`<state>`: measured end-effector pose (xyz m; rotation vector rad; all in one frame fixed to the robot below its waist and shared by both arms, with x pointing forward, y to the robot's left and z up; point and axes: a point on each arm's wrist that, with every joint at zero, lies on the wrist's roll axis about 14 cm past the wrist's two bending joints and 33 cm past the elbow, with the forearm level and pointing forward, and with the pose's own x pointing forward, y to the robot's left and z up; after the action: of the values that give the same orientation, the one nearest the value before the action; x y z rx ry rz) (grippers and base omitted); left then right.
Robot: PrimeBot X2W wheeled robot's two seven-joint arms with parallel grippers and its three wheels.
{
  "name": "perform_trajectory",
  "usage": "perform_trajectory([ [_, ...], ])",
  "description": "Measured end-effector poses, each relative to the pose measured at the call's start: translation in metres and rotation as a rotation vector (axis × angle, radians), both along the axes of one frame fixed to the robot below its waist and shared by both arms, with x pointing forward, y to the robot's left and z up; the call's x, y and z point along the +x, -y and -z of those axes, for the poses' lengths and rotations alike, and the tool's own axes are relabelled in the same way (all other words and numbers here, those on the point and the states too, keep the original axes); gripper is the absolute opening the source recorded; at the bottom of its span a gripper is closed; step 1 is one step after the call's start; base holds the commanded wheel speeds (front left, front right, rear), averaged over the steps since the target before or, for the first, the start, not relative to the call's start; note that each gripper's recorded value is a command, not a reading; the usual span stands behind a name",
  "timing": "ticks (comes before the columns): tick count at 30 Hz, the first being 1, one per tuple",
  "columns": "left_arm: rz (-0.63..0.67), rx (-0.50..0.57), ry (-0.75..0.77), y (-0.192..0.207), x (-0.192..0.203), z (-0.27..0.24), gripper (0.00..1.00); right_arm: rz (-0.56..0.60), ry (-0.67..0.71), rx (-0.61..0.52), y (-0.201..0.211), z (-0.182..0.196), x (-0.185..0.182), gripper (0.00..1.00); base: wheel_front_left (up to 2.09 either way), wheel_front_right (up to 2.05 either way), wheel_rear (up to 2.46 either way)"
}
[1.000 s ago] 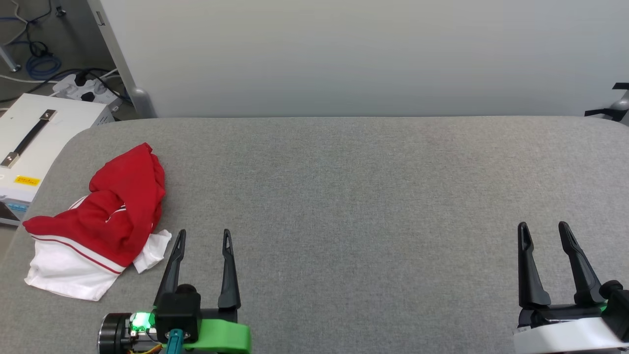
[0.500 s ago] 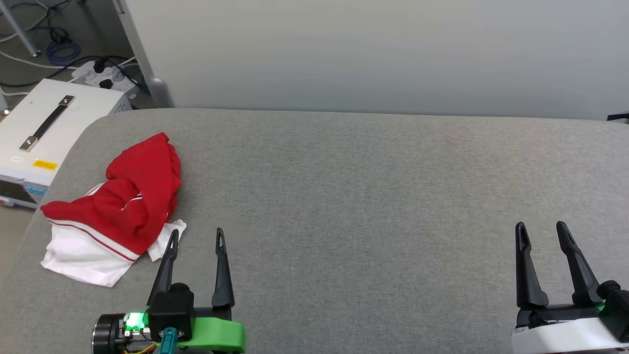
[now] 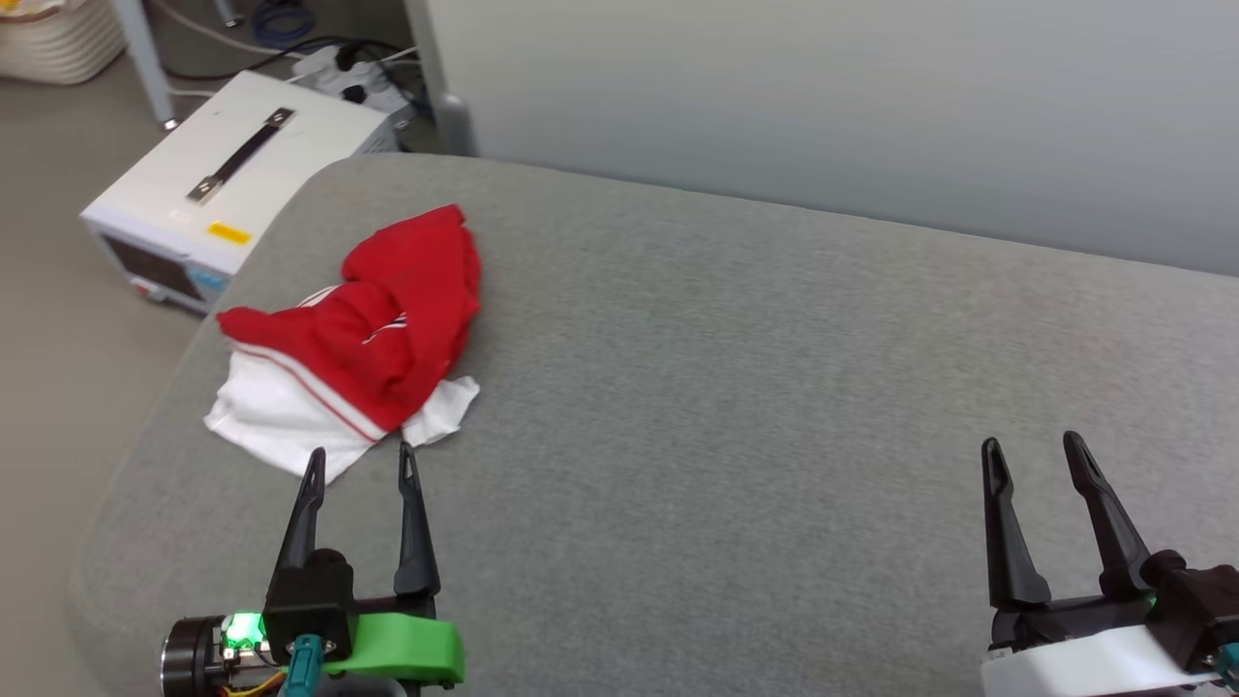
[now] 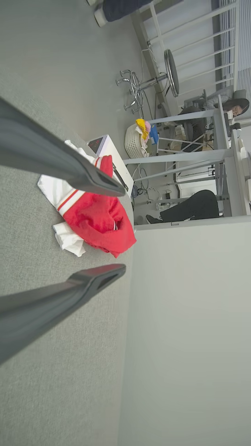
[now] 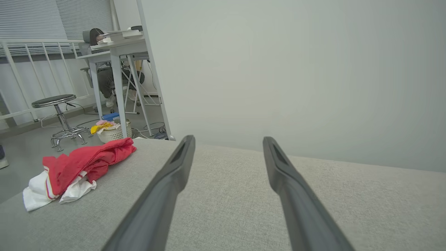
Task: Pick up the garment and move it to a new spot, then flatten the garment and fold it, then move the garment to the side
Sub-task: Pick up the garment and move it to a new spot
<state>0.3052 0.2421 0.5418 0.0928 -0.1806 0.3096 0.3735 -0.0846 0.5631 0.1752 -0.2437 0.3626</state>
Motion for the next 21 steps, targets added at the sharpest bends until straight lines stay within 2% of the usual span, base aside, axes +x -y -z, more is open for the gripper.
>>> perform_trajectory([
  [10,-0.187,-0.017,-0.018,-0.048,-0.041,0.005,1.00,-0.194,-0.011,-0.007,-0.065,0.006,0.007,1.00,0.00,0.00,0.00],
  [21,-0.342,-0.025,-0.038,-0.083,-0.084,0.010,1.00,-0.348,-0.019,-0.001,-0.117,0.010,0.005,1.00,0.00,0.00,0.00],
])
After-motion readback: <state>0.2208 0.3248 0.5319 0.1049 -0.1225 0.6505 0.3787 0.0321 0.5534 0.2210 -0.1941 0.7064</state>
